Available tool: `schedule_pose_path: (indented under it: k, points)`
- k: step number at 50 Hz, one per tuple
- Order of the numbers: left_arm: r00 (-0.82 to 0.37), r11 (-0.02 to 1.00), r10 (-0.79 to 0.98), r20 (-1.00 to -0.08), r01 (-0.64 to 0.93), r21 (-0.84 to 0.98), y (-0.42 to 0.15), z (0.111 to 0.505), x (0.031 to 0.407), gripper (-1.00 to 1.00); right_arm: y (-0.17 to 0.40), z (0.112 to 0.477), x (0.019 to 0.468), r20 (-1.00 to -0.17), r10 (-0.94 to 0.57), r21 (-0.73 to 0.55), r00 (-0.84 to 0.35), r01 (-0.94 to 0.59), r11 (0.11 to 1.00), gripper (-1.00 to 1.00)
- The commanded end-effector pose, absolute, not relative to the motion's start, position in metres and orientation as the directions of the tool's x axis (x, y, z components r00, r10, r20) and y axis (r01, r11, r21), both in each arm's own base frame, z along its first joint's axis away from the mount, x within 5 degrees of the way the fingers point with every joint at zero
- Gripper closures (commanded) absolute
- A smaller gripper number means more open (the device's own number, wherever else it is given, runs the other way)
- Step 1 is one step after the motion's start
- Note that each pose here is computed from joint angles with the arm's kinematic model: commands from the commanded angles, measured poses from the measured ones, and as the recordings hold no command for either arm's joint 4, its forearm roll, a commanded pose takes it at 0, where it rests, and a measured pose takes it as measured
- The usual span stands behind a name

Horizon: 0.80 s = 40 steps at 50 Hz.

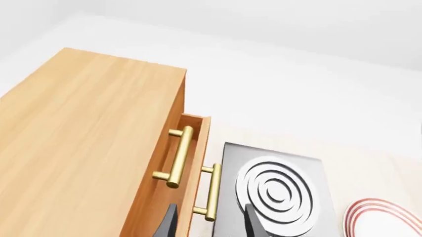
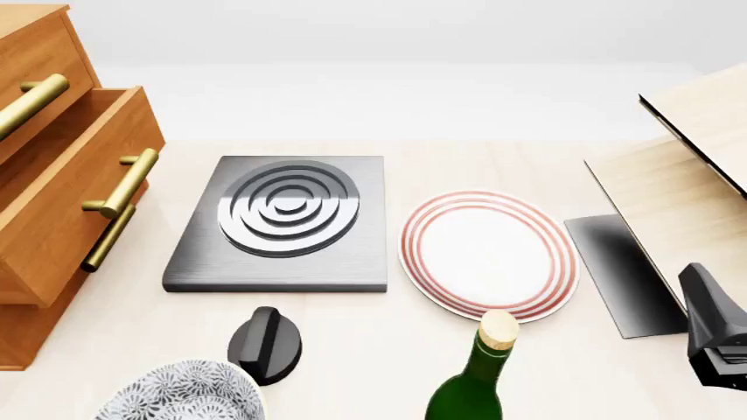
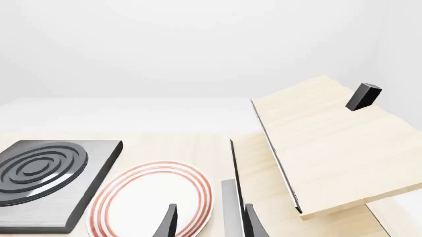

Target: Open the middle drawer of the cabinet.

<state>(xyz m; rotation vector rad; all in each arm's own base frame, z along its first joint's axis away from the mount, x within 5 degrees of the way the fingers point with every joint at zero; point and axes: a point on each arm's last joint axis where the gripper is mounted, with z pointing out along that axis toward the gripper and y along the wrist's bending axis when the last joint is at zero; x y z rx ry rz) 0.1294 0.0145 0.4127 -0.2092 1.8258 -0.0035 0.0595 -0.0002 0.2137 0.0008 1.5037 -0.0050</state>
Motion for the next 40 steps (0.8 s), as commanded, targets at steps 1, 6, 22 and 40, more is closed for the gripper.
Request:
schedule_pose_path:
  k: [1, 6, 22, 40]
  points:
    - [-0.301, 0.973, -0.205, -0.932, -0.169, -0.159, 0.017, 0.394, 0.150, -1.00, 0.000, 0.214, 0.059, -0.997, -0.001, -0.001, 0.072, 0.003, 1.000, -1.00]
    - [-0.303, 0.972, -0.205, -0.931, -0.172, -0.158, 0.018, 0.392, 0.153, -1.00, 0.000, 0.214, 0.059, -0.997, -0.001, -0.001, 0.072, 0.003, 1.000, -1.00]
    - [-0.324, 0.958, -0.234, -0.916, -0.235, -0.162, 0.029, 0.380, 0.163, -1.00, 0.000, 0.214, 0.059, -0.997, -0.001, -0.001, 0.072, 0.003, 1.000, -1.00]
    - [-0.346, 0.956, -0.239, -0.907, -0.249, -0.157, 0.033, 0.368, 0.174, -1.00, 0.000, 0.214, 0.059, -0.997, -0.002, -0.002, 0.072, 0.003, 1.000, -1.00]
